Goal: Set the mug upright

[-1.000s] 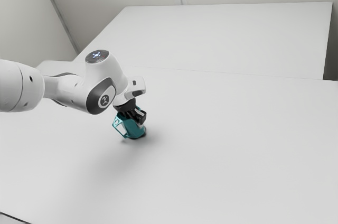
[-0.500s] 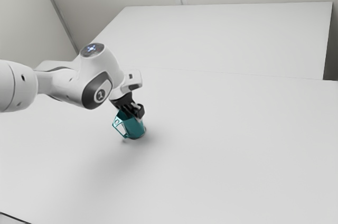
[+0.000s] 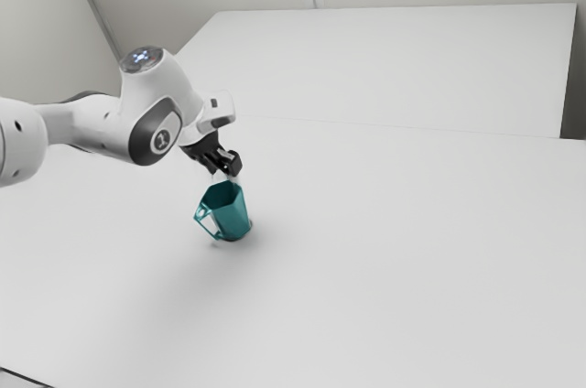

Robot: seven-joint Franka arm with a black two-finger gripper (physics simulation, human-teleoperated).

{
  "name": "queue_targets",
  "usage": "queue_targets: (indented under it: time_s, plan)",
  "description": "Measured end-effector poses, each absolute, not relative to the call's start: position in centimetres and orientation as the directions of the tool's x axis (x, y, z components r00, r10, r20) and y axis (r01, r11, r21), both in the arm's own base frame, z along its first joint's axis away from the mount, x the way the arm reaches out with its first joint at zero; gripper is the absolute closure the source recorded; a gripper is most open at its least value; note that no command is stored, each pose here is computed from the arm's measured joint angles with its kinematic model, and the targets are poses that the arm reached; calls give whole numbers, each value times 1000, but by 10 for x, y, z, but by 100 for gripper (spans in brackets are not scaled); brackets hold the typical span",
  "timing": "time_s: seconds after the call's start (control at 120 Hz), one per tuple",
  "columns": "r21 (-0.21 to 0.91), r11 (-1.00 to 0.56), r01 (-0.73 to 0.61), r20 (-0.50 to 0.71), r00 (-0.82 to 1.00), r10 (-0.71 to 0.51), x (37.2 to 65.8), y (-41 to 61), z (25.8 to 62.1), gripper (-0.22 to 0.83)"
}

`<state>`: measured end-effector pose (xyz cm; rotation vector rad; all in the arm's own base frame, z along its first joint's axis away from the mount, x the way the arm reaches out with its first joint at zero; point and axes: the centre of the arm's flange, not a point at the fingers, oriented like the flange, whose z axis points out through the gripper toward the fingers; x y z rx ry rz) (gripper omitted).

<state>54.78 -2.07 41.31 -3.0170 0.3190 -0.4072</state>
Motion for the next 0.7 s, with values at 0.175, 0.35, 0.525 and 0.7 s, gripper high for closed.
queue_targets:
  time_s: [0.175, 0.35, 0.525, 0.7]
  plan:
    - [-84, -981, -172, 301, 935, -190, 589, -26, 492, 18]
    - [-35, -991, -129, 210, 969, -134, 613, -25, 550, 8]
    - [-7, -998, -69, 70, 995, -70, 612, -10, 570, 3]
    - [-19, -999, -37, -23, 999, -36, 603, -9, 573, 2]
